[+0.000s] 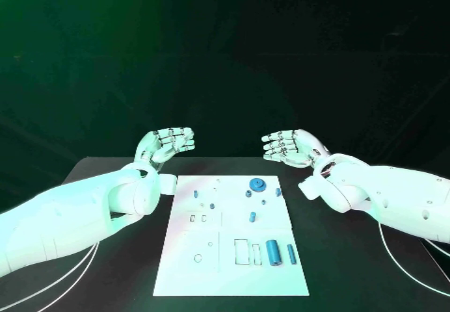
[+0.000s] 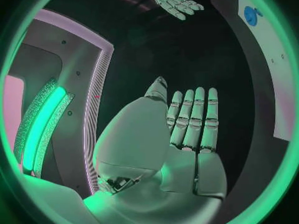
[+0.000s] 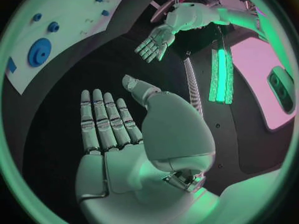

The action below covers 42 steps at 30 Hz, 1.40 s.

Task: Assemble the parts on the task board

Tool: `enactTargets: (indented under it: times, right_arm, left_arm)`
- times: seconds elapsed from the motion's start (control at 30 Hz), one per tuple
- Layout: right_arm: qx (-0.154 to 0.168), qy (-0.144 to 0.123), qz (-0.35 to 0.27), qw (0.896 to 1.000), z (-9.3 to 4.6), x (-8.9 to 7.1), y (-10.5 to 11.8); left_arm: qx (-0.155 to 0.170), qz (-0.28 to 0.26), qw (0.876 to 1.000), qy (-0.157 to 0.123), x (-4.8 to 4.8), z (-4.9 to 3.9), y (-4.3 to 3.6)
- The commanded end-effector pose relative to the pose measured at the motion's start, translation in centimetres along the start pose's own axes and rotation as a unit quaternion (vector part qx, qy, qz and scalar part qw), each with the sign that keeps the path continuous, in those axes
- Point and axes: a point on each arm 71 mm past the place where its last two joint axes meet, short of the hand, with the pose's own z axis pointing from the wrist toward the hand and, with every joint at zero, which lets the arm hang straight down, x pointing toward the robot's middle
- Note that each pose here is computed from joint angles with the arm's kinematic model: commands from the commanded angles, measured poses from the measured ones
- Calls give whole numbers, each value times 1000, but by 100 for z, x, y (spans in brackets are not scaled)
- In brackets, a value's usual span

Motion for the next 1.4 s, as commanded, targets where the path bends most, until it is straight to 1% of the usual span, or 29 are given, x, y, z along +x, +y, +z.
enactTargets:
  times: [0.03,0.17,0.3,0.37,0.4,0.43,0.53,0.67,0.83,1.1,1.4]
  right_arm:
    - [-17,26,-94,995,1,15,45]
    - [-18,53,-147,988,12,27,75]
    - [-10,88,-203,975,25,67,92]
    - [-4,106,-235,966,33,96,97]
    - [-3,110,-243,964,35,104,97]
    - [0,118,-259,959,39,118,96]
    - [5,128,-294,947,48,139,89]
    - [6,134,-337,932,71,164,88]
    - [8,140,-370,918,94,198,86]
    - [5,143,-396,907,131,246,99]
    - [6,156,-407,900,177,345,107]
  left_arm:
    - [17,-11,1000,21,50,-24,-71]
    - [14,-16,999,29,43,-79,-121]
    - [12,-21,999,42,41,-150,-179]
    - [11,-25,998,49,47,-181,-206]
    - [11,-26,998,51,49,-190,-215]
    - [11,-28,998,55,55,-207,-232]
    - [11,-32,997,63,69,-241,-265]
    - [11,-37,997,72,89,-286,-307]
    - [12,-42,996,83,121,-331,-346]
    - [15,-46,994,95,162,-371,-403]
    - [20,-51,993,104,213,-387,-442]
